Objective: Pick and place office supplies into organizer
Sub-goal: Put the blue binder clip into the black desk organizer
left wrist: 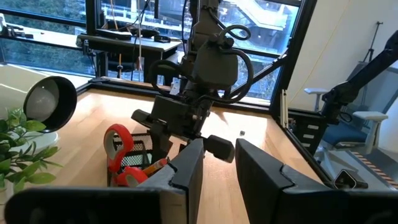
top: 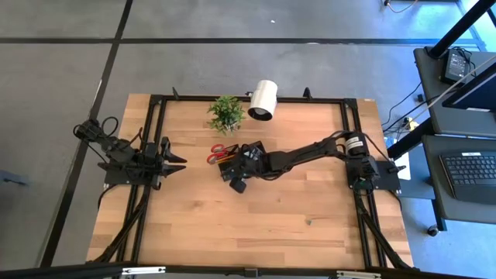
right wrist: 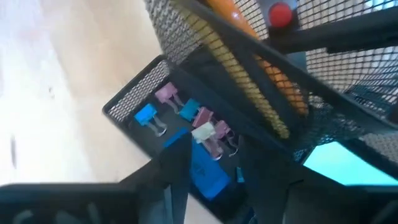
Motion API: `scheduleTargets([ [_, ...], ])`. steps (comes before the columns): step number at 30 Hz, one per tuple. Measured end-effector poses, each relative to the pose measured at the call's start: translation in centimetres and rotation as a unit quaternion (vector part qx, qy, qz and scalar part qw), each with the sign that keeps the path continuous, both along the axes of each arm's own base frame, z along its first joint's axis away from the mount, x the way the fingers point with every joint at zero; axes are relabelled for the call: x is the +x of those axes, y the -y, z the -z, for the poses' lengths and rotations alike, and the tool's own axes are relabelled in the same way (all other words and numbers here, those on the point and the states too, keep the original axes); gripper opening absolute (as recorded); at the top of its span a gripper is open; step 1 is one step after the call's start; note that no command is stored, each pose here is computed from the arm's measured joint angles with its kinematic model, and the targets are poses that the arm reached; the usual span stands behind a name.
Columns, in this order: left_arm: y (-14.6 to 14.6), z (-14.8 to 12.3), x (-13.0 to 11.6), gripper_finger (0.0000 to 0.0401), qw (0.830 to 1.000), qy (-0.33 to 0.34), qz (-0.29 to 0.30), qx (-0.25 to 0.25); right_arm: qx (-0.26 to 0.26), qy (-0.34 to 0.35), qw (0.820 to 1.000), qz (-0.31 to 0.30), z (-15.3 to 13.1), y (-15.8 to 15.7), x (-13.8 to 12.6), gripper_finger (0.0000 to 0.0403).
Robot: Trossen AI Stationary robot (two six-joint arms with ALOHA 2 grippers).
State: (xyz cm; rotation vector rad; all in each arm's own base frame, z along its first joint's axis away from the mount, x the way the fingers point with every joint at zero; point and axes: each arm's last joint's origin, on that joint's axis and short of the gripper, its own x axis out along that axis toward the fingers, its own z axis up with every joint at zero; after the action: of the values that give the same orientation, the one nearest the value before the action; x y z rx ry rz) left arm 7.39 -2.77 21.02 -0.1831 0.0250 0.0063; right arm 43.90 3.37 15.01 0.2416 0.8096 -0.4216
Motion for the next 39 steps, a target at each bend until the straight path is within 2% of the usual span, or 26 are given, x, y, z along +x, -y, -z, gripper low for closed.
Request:
scheduleTargets([
  [5,0.0,0.0,0.0,0.0088,1.0,0.0,0.0,-0.004,0.064,-0.023,0.997,-0.04,-3.2,-0.4,0.0,0.0132],
  [9,0.0,0.0,0.0,0.009,1.0,0.0,0.0,-0.012,0.133,-0.114,0.983,-0.057,-6.3,-1.6,-1.1,0.0131],
  [13,0.0,0.0,0.0,0.0089,1.0,0.0,0.0,-0.013,0.121,-0.176,0.972,-0.096,-10.2,-4.8,-2.8,0.0131],
  [15,0.0,0.0,0.0,0.0089,1.0,0.0,0.0,-0.014,0.114,-0.206,0.968,-0.089,-11.7,-6.4,-4.2,0.0132],
  [21,0.0,0.0,0.0,0.0088,1.0,0.001,0.0,-0.013,0.072,-0.232,0.969,-0.037,-14.7,-10.2,-8.9,0.0132],
  [28,0.0,0.0,0.0,0.009,1.0,0.0,-0.001,-0.013,0.078,-0.319,0.945,0.007,-13.8,-13.0,-14.5,0.0132],
  [35,0.0,0.0,0.0,0.0089,1.0,0.0,-0.001,-0.013,0.066,-0.377,0.922,-0.048,-9.6,-16.1,-18.6,0.0132],
  [39,0.0,0.1,0.0,0.0088,1.0,-0.004,-0.001,-0.01,0.131,-0.387,0.91,-0.074,-6.7,-17.5,-19.5,0.0132],
])
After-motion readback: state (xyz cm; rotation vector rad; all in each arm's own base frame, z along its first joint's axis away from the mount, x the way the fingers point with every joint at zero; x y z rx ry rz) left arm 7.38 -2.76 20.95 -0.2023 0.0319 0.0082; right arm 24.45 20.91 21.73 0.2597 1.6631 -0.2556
